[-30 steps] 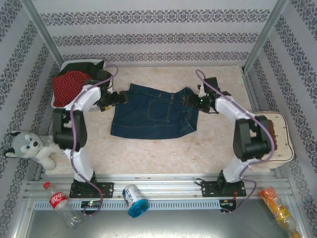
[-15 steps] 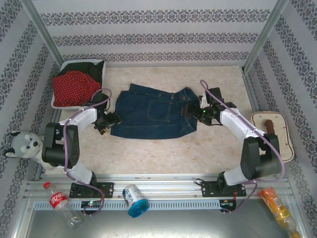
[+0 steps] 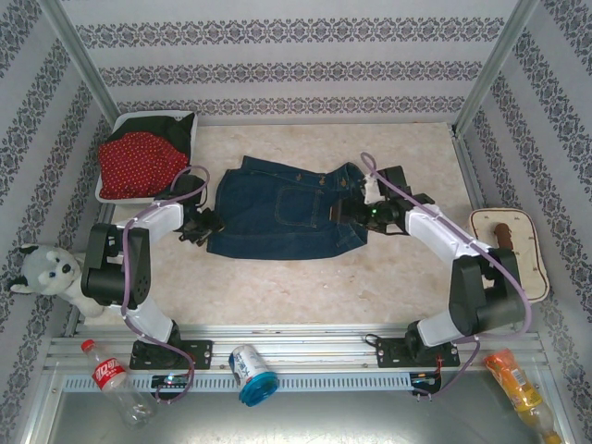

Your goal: Fold and stack the skirts

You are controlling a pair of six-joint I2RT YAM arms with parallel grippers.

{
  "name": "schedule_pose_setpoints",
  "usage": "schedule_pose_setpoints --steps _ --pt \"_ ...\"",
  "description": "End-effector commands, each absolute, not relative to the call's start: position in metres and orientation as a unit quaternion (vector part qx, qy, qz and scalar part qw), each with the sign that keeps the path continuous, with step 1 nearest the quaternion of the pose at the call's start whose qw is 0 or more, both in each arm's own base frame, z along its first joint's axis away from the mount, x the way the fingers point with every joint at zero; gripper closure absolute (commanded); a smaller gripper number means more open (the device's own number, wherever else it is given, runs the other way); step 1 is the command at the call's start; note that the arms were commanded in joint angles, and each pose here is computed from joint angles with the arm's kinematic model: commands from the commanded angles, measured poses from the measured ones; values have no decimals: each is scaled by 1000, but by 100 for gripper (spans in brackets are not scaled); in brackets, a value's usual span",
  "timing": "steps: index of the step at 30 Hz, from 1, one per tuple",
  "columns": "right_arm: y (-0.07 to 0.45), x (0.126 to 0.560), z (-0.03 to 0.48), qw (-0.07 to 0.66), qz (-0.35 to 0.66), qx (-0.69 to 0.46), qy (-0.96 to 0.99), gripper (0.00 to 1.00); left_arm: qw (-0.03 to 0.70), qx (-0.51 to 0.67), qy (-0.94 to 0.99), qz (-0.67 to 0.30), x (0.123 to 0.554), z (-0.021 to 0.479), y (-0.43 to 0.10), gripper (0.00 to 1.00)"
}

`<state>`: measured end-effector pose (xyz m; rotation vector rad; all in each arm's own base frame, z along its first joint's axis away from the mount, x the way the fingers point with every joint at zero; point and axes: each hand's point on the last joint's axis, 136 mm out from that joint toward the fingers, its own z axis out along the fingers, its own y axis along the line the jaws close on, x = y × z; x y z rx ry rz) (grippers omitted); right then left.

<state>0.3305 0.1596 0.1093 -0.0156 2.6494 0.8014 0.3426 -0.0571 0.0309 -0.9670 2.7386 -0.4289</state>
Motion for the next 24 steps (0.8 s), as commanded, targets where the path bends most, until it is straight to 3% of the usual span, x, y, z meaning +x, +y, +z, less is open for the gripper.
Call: schedule_pose_setpoints --steps 1,9,17,22,24 --pt "164 326 96 173 246 -73 951 5 107 -310 931 -163 343 33 -62 58" --pt "162 324 68 149 218 -96 960 23 100 -278 939 -176 334 32 -68 57" --pt "168 335 67 158 230 -108 954 63 102 -260 943 -181 335 33 -71 66" --pt "168 340 81 183 244 -114 945 94 118 -240 948 -171 340 48 -67 96" --pt "162 345 105 218 261 -105 934 100 142 -233 948 -162 342 67 -59 100"
